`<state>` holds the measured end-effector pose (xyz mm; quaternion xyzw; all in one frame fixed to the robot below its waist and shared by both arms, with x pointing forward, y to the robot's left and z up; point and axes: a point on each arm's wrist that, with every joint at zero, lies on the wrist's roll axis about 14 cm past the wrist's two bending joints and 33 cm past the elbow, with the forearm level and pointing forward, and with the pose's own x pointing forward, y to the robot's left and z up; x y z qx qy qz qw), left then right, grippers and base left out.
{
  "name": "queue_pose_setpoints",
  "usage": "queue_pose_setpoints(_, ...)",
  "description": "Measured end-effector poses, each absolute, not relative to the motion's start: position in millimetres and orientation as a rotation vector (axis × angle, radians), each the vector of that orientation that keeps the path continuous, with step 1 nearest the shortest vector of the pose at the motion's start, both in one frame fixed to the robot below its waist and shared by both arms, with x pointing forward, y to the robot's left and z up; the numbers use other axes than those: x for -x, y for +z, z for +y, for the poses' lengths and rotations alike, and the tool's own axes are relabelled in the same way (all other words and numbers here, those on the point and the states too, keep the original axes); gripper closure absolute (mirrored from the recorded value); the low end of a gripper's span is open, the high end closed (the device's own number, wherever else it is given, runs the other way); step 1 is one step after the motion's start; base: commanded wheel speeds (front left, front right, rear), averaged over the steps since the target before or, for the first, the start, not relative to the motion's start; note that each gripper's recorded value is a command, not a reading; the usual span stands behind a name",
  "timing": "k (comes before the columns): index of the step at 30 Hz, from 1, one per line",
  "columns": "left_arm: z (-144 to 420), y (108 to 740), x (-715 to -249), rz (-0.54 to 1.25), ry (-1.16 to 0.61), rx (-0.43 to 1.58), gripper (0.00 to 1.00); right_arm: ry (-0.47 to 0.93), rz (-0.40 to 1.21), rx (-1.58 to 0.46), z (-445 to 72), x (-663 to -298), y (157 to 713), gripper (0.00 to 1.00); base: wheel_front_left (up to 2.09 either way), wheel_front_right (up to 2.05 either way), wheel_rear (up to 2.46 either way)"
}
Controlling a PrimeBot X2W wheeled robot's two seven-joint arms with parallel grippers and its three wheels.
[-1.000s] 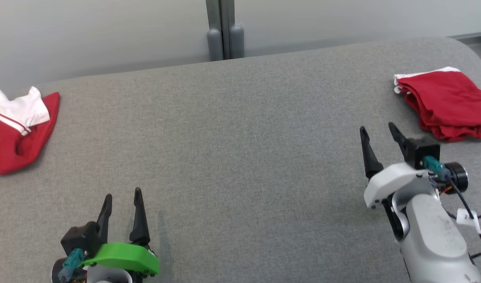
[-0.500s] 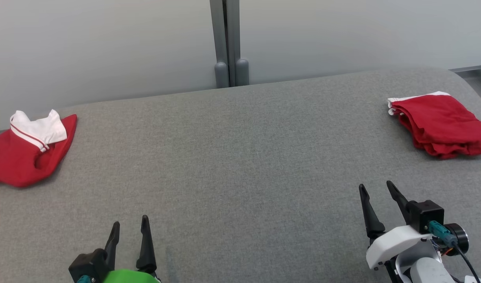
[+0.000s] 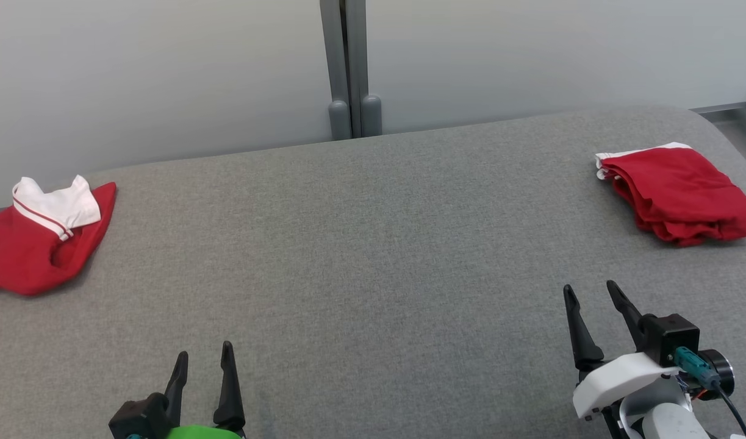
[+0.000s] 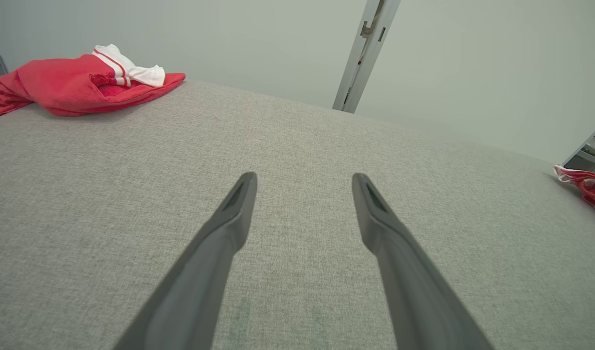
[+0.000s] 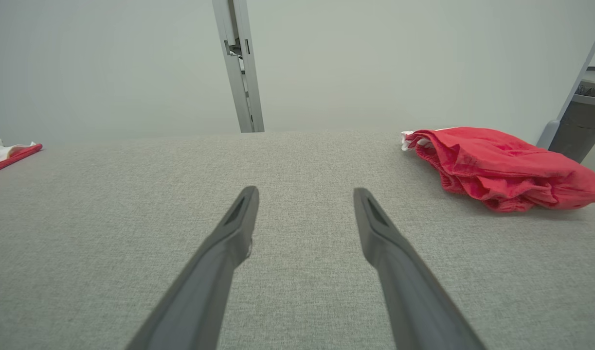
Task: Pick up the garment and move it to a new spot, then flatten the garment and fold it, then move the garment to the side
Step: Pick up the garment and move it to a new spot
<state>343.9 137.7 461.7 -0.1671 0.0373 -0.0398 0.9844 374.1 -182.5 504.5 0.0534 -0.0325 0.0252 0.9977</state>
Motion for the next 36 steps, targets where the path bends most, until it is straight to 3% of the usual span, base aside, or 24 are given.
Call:
queue_pose_setpoints(16,151,462,-335,0.067,-0.031,0.347,0.00,0.076,-0.045,-0.112,-173,-379,498,0.00,0.00,0.00,0.00)
queue_pose_setpoints(36,263,473,-261,-0.045,0.353,0.324,0.00,0.491,-0.028,-0.162,-21,-409,506,0.00,0.00,0.00,0.00)
